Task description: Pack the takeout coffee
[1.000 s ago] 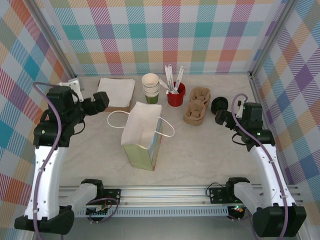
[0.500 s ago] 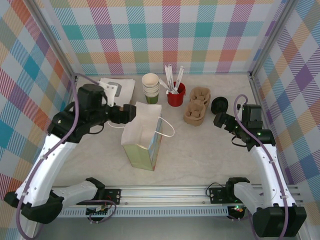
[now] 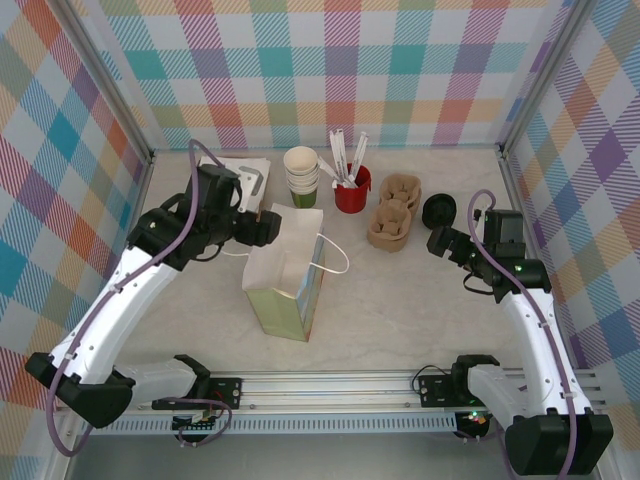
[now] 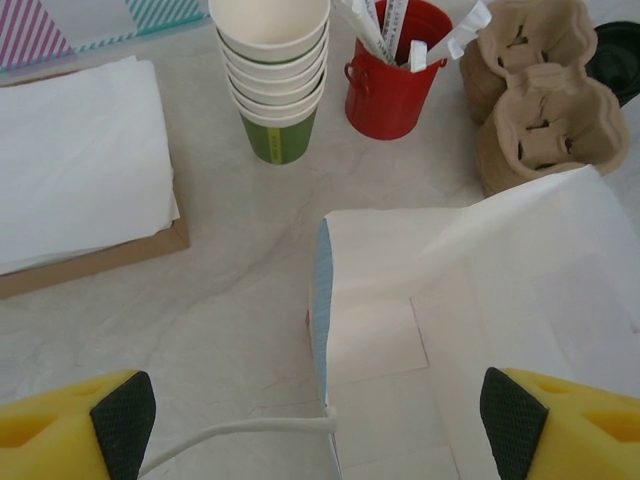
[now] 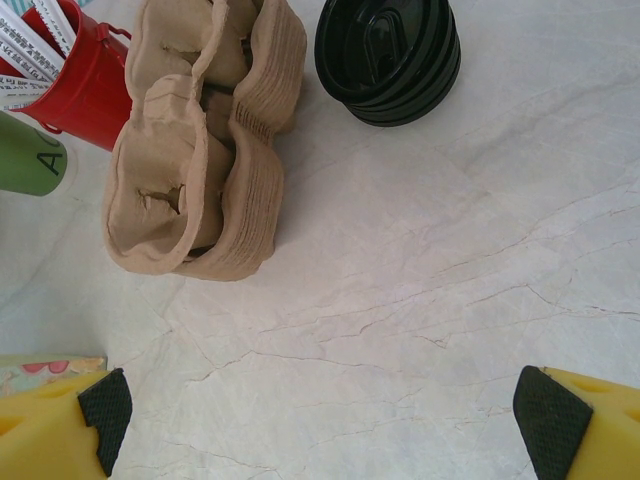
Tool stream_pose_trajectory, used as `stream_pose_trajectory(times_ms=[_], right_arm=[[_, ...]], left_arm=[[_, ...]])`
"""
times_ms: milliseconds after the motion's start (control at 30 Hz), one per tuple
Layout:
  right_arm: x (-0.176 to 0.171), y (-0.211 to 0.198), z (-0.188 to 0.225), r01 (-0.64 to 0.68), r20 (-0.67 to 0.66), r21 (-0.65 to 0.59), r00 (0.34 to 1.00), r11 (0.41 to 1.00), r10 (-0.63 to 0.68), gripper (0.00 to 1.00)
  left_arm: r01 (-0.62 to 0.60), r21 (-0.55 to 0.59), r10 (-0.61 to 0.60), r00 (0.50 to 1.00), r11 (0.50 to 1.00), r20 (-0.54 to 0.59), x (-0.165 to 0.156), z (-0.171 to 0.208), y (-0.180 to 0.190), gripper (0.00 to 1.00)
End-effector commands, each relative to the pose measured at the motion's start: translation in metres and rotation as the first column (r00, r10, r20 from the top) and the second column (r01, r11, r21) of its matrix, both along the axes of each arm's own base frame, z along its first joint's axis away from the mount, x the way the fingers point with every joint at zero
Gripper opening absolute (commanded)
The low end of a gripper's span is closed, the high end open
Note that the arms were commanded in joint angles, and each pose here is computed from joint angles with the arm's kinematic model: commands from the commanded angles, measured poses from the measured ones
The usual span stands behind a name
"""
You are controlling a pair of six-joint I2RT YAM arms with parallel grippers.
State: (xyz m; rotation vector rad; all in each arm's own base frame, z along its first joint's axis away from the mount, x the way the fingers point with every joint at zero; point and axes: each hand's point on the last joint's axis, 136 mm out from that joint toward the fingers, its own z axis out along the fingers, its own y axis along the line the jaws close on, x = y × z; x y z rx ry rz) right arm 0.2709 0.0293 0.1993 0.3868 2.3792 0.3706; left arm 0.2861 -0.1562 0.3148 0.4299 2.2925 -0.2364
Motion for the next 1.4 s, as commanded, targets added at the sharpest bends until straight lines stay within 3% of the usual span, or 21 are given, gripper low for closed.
stream_pose_trajectory(times_ms=[0,333,700,1167,1367], right_arm=[[-0.002,0.002,0.004,-0.001,0.008,0.016,1.000,1.000,0.001,1.00],[-0.001,0.002,0.003,-0.002,0.003,0.017,1.000,1.000,0.002,1.00],[0.001,0.003,0.001,-0.004,-0.006,0.021,1.000,1.000,0.004,1.00],[0.004,0.002,0.004,-0.005,-0.008,0.016,1.000,1.000,0.005,1.00],[0.004,0.002,0.004,-0.006,-0.009,0.015,1.000,1.000,0.006,1.00]], left_arm=[[0.005,0.022,-0.005,1.000,1.000,0.011,0.006,-0.006,-0.004,0.84],[0.004,0.033,-0.002,0.998,0.999,-0.062,0.010,-0.035,-0.011,0.72],[0.000,0.022,0.002,0.995,1.000,-0.102,0.010,-0.052,-0.015,0.45],[-0.059,-0.044,0.055,0.995,0.997,-0.088,0.009,-0.027,-0.013,0.02],[-0.118,-0.054,0.115,0.992,0.992,-0.060,0.007,0.001,-0.001,0.00]])
